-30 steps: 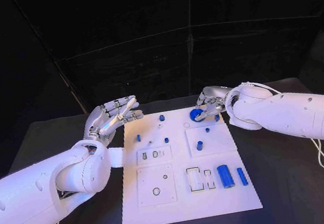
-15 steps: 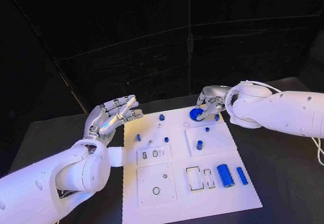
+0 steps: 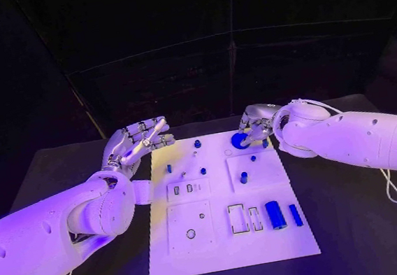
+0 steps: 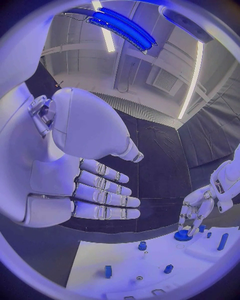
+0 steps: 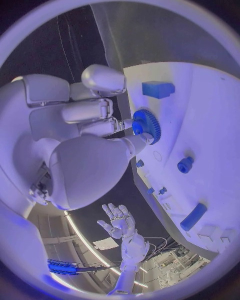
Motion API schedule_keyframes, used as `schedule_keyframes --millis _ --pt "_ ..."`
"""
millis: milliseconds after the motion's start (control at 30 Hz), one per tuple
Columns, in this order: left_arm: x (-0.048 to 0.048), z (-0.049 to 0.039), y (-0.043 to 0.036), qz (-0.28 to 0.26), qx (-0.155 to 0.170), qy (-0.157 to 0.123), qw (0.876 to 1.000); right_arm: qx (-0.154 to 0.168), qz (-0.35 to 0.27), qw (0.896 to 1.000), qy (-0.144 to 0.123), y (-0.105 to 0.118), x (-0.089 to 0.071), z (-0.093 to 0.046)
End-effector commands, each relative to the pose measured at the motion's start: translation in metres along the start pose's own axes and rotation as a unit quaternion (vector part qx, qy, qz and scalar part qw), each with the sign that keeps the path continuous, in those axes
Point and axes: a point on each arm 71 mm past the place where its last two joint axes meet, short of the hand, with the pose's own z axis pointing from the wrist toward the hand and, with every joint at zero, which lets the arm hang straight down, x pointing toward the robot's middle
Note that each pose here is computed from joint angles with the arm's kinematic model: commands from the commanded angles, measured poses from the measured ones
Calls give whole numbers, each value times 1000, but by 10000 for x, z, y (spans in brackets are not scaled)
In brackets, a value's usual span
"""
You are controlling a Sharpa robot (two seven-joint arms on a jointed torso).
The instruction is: Assemble the parts on the task board
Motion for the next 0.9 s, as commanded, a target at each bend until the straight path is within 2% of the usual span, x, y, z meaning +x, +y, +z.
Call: schedule_keyframes --millis 33,200,400,567,733,900 --pt "15 2 -15 0 4 7 1000 -8 -6 999 -32 21 -29 -4" --pt "13 0 -16 -1 4 8 1000 -23 -2 998 -52 76 -48 -35" --pt "8 -4 -18 -1 4 8 1000 -52 10 996 -69 244 -53 -136" --pt "9 -8 -20 -1 4 8 1000 -89 13 992 -83 534 -33 -214" --pt "12 -8 -20 -1 4 8 1000 -124 -7 987 -106 829 -11 -188" --pt "19 -3 -20 0 5 7 1000 -140 -21 984 -110 1054 36 -113"
